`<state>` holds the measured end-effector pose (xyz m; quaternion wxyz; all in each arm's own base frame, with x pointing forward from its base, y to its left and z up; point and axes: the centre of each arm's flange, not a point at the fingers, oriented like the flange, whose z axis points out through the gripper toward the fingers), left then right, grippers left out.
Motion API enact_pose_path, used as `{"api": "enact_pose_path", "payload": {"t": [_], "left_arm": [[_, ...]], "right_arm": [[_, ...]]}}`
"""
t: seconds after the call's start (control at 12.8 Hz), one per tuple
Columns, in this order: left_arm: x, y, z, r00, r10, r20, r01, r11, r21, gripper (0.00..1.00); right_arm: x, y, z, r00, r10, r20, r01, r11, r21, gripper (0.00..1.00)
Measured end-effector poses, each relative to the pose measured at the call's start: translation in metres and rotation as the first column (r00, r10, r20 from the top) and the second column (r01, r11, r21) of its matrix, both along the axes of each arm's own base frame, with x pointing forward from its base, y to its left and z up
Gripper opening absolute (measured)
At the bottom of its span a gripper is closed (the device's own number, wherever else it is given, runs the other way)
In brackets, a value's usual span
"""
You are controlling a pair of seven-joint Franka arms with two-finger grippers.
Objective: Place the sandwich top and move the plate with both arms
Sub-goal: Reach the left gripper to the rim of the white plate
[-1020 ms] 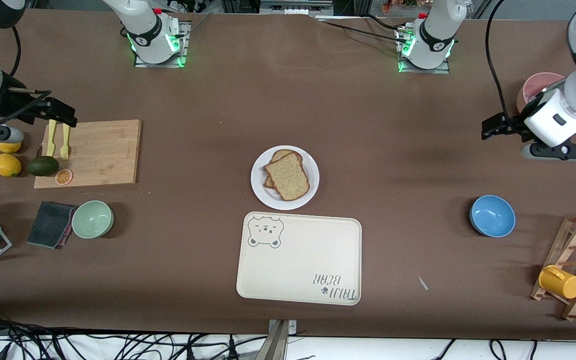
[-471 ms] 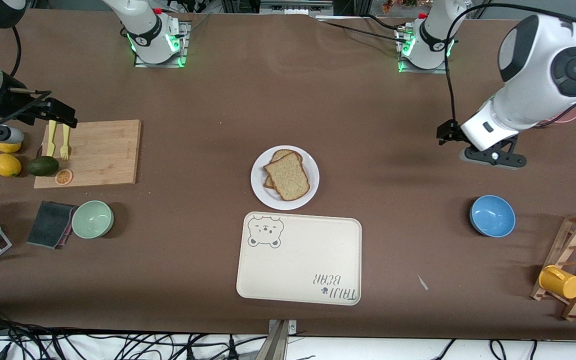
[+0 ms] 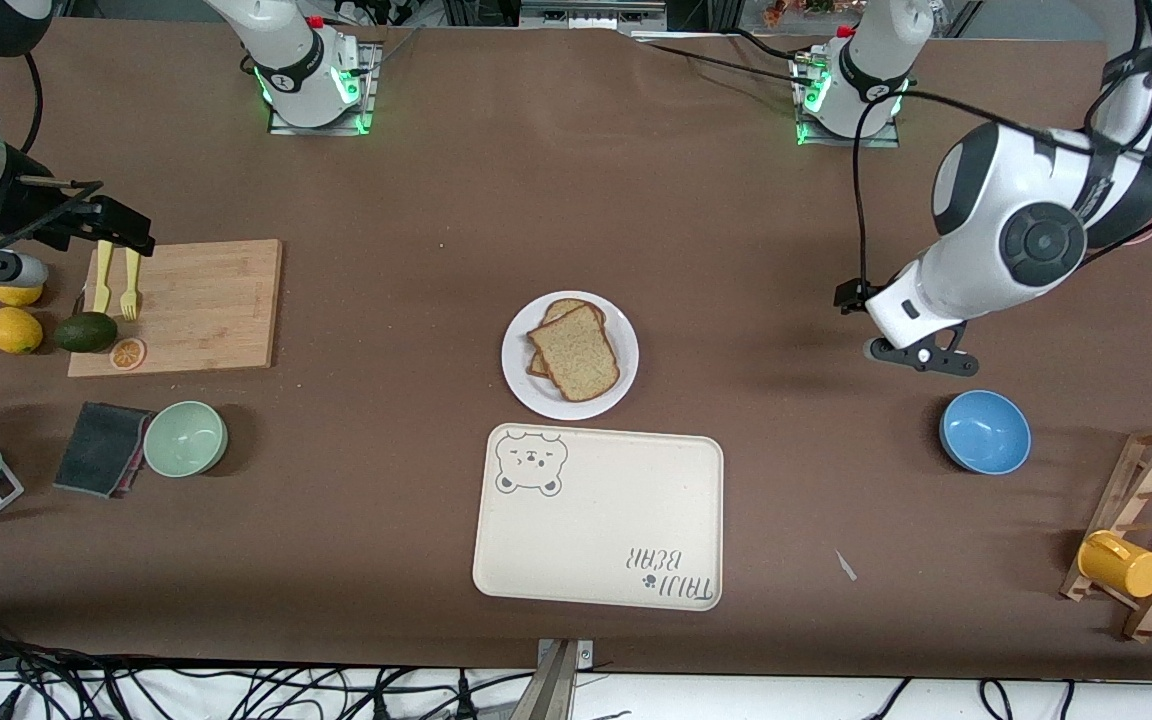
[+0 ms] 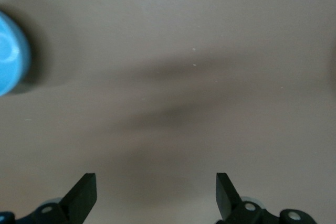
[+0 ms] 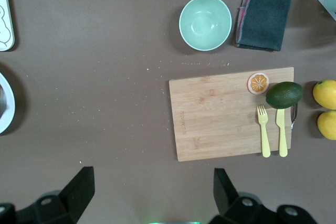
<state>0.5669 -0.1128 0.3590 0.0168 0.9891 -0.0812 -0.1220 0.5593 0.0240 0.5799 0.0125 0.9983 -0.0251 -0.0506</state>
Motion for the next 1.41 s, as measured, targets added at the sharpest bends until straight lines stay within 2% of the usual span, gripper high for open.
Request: {"api": "enact_pose_path", "payload": {"t": [0.24, 0.63, 1.02, 1.25, 1.41], "left_arm": [[0.007, -0.016, -0.02, 0.999, 0.048, 0.009, -0.048, 0.996, -0.082, 1.0], [0.01, -0.047, -0.063, 0.989, 0.148, -0.028, -0.151, 0.966, -0.212, 1.0], [-0.003, -0.094, -0.123, 0.965, 0.259, -0.033, -0.256, 0.918, -0.302, 1.0], [-0.011, -0.113, -0.152, 0.936, 0.336, -0.104, -0.35, 0.857, -0.38, 1.0], [-0.016, -0.122, -0.161, 0.921, 0.361, -0.143, -0.386, 0.802, -0.457, 1.0]], "right_arm": [[0.0, 0.0, 0.0, 1.0, 0.0, 0.0, 0.0, 1.0, 0.0, 1.0], [0.0, 0.0, 0.0, 1.0, 0.0, 0.0, 0.0, 1.0, 0.0, 1.0], [0.001, 0.0, -0.001, 1.0, -0.001, -0.002, 0.001, 1.0, 0.0, 1.0], [0.001, 0.0, -0.002, 1.0, -0.001, -0.002, 0.001, 1.0, 0.0, 1.0], [0.001, 0.0, -0.002, 1.0, -0.001, -0.003, 0.001, 1.0, 0.0, 1.0]]}}
